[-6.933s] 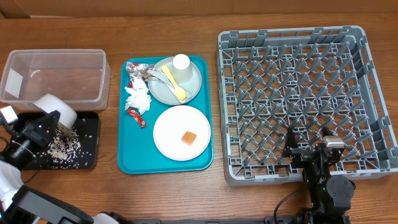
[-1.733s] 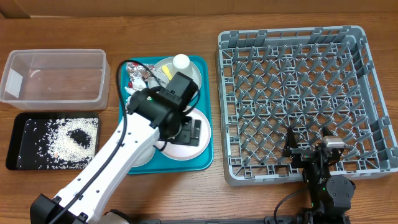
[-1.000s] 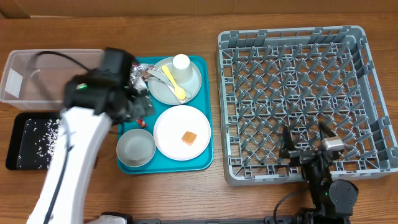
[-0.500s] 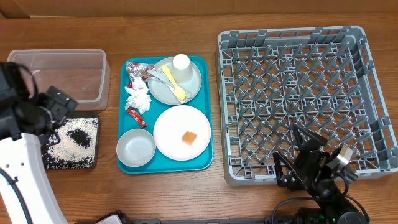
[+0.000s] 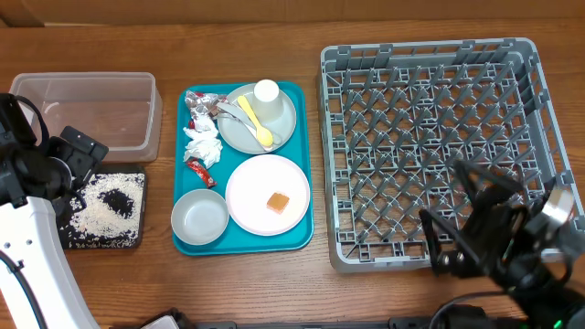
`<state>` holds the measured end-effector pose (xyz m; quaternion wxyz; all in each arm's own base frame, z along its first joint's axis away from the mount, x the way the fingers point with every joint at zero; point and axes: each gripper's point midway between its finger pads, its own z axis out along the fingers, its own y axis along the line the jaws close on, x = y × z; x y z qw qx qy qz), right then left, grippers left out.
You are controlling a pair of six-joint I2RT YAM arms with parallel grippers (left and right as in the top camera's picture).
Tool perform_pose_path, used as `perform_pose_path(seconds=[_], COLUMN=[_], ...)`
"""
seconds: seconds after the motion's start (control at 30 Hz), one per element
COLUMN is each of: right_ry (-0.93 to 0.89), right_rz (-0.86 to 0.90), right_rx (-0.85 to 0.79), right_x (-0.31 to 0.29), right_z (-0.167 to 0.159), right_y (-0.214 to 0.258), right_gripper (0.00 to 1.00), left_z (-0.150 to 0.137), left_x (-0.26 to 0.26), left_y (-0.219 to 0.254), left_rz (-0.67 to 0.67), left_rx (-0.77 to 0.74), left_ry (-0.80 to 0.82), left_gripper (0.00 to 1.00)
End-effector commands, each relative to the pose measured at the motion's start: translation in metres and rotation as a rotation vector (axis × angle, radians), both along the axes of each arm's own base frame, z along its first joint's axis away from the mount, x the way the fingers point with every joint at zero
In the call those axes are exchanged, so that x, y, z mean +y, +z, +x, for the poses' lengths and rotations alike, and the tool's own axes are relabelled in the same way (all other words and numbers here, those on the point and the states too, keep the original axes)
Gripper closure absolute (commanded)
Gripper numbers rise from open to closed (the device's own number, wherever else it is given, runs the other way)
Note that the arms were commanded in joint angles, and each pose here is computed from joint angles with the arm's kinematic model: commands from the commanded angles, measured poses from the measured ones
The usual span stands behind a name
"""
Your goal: Sort waste into correct bins and load items into the dishwasher rack
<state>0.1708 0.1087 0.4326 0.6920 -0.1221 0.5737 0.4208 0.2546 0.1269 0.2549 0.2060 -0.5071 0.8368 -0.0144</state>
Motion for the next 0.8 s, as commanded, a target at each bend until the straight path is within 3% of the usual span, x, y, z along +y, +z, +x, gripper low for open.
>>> perform_pose_path(seconds=[0.0,0.23,0.4,0.6,0.77], right_ry=[0.059,0.207,0.288,0.088,0.146], right_rz=[-0.062,-0.134,-0.191,-0.327,-0.436], right_rx=[0.028,0.09,0.063,0.262,0.412], right_x=[0.008,0.032,0.09,0.148,0.2], right_z=[0.014,0.056,0.082,0.135,0.146], right_y=[0.027,0.041,0.034,-0.025,-0.091], right_gripper=[0.0,0.0,0.0,0.0,0.0], left_z=[0.001,0.001,0.001,0.001,0.001], left_x=[0.0,0.0,0.0,0.0,0.0], left_y=[0.003,0.003,0.003,0.003,0.003], left_rz=[-0.007,-0.007,-0.007,-0.007,-0.007], left_rx=[-0.014,-0.014,-0.014,-0.014,-0.014], left_ry=[0.012,0.012,0.012,0.012,0.012], left_gripper=[0.0,0.0,0.0,0.0,0.0])
